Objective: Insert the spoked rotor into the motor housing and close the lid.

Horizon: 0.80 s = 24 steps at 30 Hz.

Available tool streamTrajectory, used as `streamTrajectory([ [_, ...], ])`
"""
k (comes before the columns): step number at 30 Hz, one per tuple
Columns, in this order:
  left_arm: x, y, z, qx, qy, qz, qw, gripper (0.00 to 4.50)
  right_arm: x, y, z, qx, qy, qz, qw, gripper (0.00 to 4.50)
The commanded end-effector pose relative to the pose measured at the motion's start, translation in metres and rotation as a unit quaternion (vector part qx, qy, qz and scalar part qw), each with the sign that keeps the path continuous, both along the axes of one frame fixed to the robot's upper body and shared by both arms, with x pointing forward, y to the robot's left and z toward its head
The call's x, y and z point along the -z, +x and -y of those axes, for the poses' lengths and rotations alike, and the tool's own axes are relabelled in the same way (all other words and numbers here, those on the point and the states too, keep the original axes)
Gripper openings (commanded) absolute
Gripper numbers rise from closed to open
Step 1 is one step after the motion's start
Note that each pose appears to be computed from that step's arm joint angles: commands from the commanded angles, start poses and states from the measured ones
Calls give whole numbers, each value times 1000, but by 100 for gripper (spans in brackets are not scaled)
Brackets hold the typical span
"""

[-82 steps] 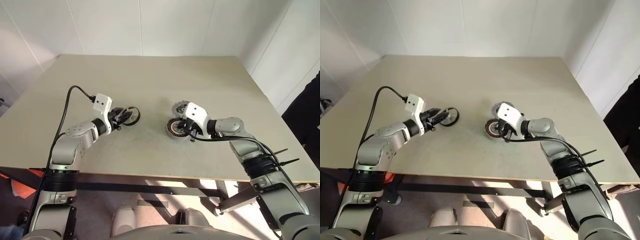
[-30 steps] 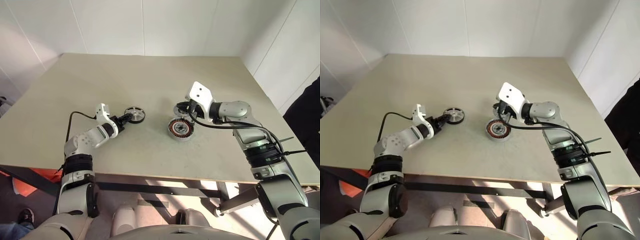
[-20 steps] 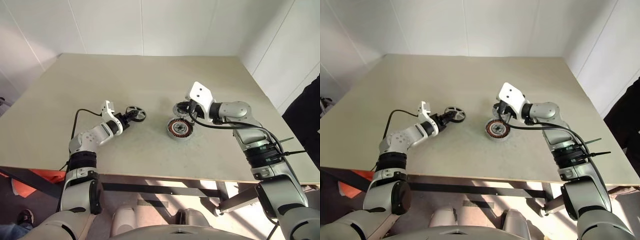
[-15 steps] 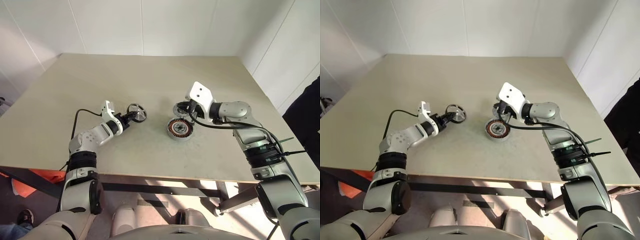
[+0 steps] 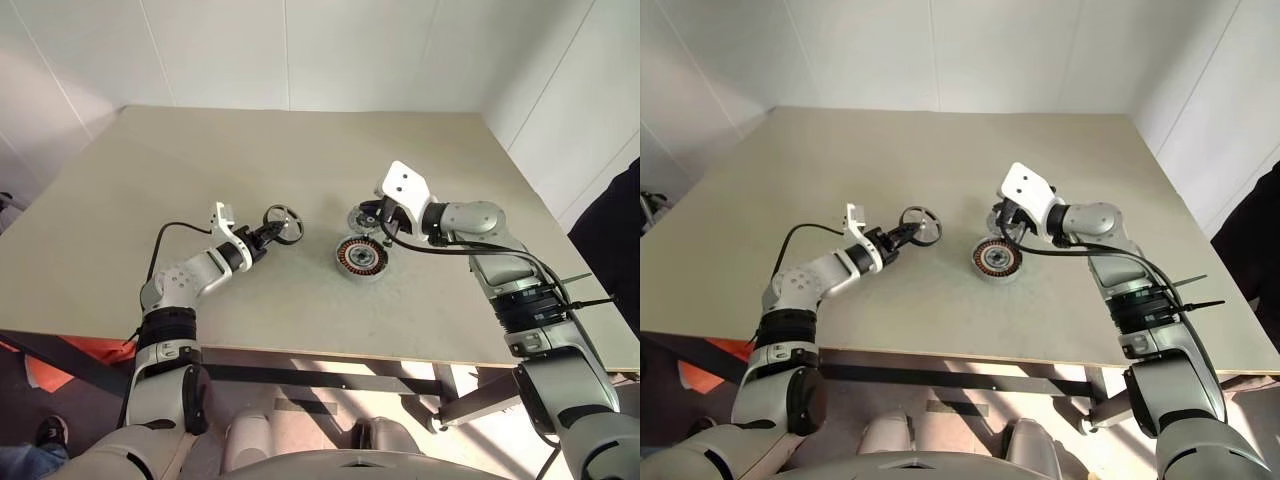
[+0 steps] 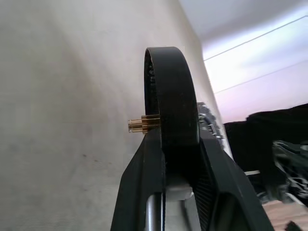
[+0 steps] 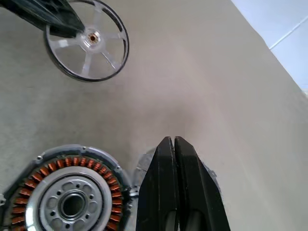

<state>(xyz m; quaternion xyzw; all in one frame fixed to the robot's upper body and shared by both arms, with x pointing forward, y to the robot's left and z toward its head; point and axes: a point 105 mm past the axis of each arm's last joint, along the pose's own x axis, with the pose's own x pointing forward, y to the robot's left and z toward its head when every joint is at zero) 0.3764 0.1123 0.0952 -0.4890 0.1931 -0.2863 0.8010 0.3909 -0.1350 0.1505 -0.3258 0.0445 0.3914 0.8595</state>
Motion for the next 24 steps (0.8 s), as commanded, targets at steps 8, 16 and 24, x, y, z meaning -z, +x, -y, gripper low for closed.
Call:
streamTrajectory([
  [8, -45, -8, 57, 117, -73, 40, 990, 42, -50, 36, 48, 134, -9, 111, 985, 0],
  [16, -47, -10, 69, 151, -90, 29, 984, 42, -52, 38, 48, 144, -4, 115, 983, 0],
  [24, -22, -26, 114, 251, -102, -55, 961, 42, -37, 20, 38, 129, -15, 103, 986, 0],
])
